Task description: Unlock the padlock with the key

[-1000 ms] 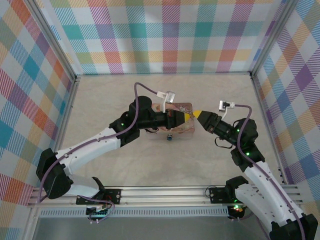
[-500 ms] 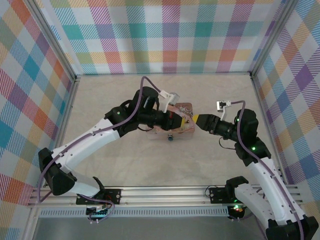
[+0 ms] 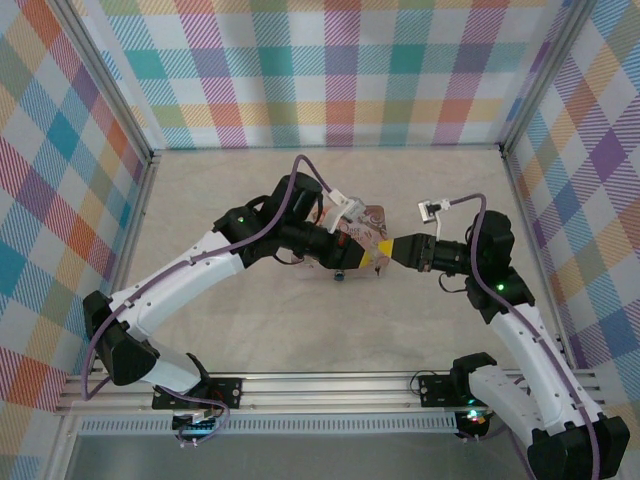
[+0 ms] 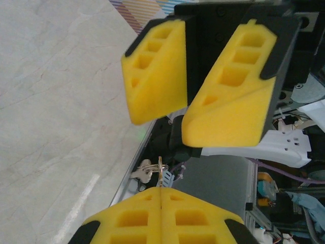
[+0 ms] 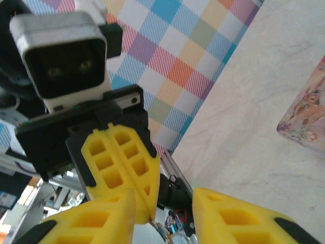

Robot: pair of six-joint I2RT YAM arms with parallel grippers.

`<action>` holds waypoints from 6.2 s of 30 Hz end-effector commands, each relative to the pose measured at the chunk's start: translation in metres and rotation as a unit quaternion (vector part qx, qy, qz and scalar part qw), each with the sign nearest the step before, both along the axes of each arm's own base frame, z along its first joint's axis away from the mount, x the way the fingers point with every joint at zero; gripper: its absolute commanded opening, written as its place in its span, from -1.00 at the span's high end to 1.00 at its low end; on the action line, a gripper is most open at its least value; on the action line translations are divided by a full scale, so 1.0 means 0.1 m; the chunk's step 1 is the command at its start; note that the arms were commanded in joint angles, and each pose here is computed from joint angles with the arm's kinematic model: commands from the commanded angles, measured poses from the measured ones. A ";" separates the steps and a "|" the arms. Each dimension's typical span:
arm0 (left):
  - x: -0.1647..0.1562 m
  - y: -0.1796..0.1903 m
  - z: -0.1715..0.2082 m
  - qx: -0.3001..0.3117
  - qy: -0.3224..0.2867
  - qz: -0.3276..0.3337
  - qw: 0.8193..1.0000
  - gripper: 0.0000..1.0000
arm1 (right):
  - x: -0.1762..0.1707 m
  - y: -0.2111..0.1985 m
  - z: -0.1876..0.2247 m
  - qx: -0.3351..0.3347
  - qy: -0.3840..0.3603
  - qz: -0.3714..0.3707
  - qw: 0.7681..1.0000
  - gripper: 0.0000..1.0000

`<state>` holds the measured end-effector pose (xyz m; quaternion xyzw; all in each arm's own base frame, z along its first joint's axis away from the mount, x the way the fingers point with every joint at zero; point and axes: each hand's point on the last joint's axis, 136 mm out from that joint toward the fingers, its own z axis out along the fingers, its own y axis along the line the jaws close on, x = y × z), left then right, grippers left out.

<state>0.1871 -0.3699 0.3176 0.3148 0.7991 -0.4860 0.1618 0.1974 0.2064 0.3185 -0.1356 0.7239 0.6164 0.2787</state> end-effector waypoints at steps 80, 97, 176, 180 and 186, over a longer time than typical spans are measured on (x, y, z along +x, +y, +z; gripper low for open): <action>0.02 -0.06 0.18 -0.038 -0.005 -0.030 0.999 1.00 | -0.29 0.04 0.12 -0.018 -0.052 0.033 0.998 0.48; 0.06 -0.06 0.20 -0.036 -0.014 -0.023 0.999 1.00 | -0.34 0.04 0.05 -0.024 -0.055 0.048 0.997 1.00; 0.68 0.70 -0.32 0.035 -0.030 0.255 0.966 -0.45 | 0.24 -0.31 -0.27 -0.125 -0.032 -0.154 0.980 1.00; 0.79 1.07 -0.69 0.095 -0.035 0.346 0.933 -0.69 | 0.49 -0.52 -0.42 -0.179 -0.022 -0.229 0.957 1.00; 0.99 1.56 -1.14 0.185 -0.046 0.452 0.871 -0.89 | 0.90 -0.82 -0.68 -0.259 -0.010 -0.321 0.911 1.00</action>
